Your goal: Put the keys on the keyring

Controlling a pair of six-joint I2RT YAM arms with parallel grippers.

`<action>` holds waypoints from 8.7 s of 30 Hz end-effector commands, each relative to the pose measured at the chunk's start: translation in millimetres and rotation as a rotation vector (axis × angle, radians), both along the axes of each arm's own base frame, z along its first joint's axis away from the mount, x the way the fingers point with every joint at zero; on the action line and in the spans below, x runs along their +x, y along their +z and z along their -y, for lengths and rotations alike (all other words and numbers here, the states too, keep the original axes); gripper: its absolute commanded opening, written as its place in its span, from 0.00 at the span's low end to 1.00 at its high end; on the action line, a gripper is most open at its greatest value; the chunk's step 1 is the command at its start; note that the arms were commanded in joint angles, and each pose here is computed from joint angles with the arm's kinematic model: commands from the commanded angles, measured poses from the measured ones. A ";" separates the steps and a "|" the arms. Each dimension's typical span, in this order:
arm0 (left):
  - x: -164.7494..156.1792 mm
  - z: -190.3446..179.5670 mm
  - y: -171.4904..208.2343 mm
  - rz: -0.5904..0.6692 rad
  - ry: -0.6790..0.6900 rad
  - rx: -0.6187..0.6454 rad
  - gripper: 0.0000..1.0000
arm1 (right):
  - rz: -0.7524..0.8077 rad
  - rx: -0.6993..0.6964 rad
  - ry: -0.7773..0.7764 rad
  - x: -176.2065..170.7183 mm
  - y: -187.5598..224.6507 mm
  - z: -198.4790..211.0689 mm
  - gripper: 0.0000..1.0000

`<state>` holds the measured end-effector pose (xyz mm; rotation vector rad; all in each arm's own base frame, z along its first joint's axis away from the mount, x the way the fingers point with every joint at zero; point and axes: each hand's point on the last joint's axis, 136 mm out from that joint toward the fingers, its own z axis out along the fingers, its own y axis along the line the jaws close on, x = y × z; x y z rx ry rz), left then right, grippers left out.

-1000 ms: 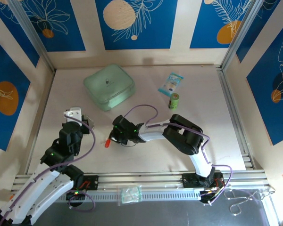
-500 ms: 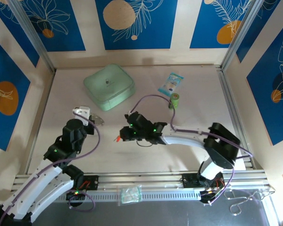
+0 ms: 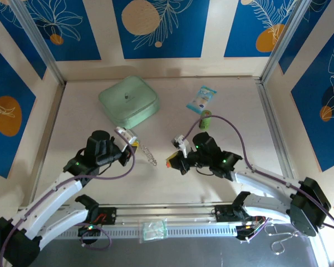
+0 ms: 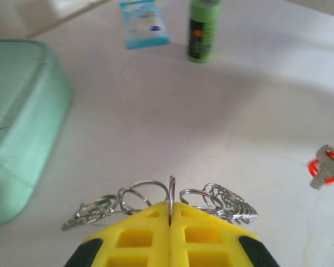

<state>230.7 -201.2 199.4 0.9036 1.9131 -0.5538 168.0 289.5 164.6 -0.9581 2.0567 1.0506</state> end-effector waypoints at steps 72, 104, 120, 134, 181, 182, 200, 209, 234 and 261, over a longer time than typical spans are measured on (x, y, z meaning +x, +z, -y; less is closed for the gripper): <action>-50.4 76.2 -7.0 0.063 -0.340 0.032 0.00 | 0.478 -0.070 0.036 45.3 59.5 -17.2 0.00; -49.1 81.9 9.4 0.275 -0.334 0.013 0.00 | 0.306 -0.065 0.041 40.0 45.6 -18.0 0.19; -47.1 80.3 18.1 0.251 -0.243 -0.176 0.00 | 0.522 -0.026 0.281 4.0 59.6 5.2 0.34; -49.4 77.5 12.0 0.178 -0.207 -0.234 0.00 | 0.527 -0.076 0.268 9.4 30.5 -13.4 0.34; -51.4 83.6 32.1 0.265 -0.246 -0.285 0.00 | 0.600 -0.232 0.299 18.1 12.8 -13.3 0.11; -52.8 84.2 31.2 0.266 -0.254 -0.282 0.00 | 0.601 -0.216 0.293 17.4 17.5 -11.7 0.19; -78.7 93.4 23.9 0.356 -0.426 -0.320 0.00 | 0.449 0.092 0.398 -10.8 57.0 -6.8 0.31; -81.2 93.8 24.5 0.343 -0.433 -0.340 0.00 | 0.426 0.057 0.404 -7.6 42.2 -10.7 0.22; -69.5 90.0 -0.2 0.264 -0.405 -0.123 0.25 | 0.516 -0.227 0.507 -12.0 31.9 -9.3 0.00; -76.1 90.8 19.4 0.358 -0.395 -0.350 0.00 | 0.403 0.128 0.417 -13.6 52.4 -6.7 0.33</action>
